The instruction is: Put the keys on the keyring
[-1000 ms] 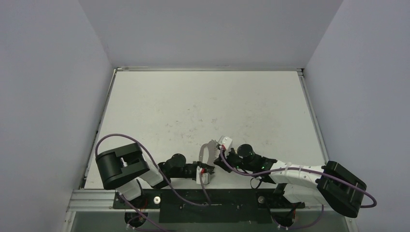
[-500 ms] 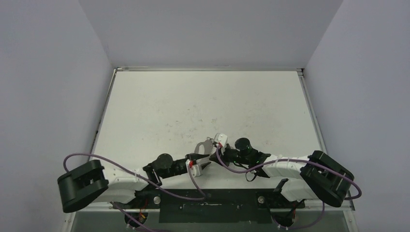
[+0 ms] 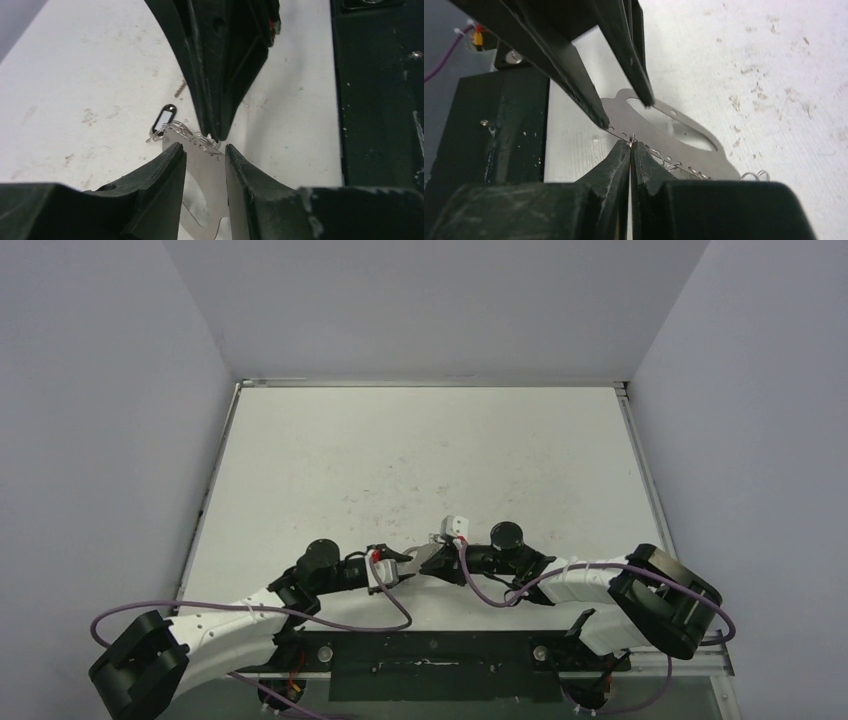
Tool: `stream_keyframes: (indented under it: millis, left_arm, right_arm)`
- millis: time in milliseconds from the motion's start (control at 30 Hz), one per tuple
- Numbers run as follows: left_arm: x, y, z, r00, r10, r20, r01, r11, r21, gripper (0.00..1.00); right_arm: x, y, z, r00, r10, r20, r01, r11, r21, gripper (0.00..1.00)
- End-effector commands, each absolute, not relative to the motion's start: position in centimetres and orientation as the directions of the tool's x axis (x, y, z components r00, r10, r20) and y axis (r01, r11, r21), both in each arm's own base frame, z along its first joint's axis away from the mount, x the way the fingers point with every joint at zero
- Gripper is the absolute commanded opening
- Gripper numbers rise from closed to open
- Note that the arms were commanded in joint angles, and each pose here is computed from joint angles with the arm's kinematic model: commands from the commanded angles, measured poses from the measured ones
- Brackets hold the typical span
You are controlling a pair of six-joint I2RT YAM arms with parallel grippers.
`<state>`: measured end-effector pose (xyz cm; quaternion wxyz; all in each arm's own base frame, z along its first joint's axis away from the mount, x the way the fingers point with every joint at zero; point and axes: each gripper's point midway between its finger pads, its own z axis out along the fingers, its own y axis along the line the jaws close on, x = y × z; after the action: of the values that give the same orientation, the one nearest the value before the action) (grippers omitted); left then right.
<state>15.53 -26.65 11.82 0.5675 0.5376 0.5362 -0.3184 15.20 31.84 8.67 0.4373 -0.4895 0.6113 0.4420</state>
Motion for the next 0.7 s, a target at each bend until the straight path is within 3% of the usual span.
stream_keyframes:
  millis: [0,200,667]
  left_arm:
    - [13.8,-27.5,10.8,0.180,0.200,-0.963,0.974,0.103,0.204,0.33]
    - [13.6,-28.6,10.1,0.191,0.193,-0.962,0.978,0.043,0.203,0.31]
    - [14.5,-28.2,10.6,0.192,0.166,-0.967,0.969,0.123,0.213,0.23]
  right_arm:
    - [14.6,33.2,13.1,-0.054,-0.058,-0.997,-0.998,0.029,0.052,0.00]
    - [14.5,33.3,13.3,-0.061,-0.046,-0.997,-0.998,0.022,0.060,0.00]
    - [14.1,33.2,13.8,-0.068,-0.023,-0.997,-0.998,0.009,0.068,0.00]
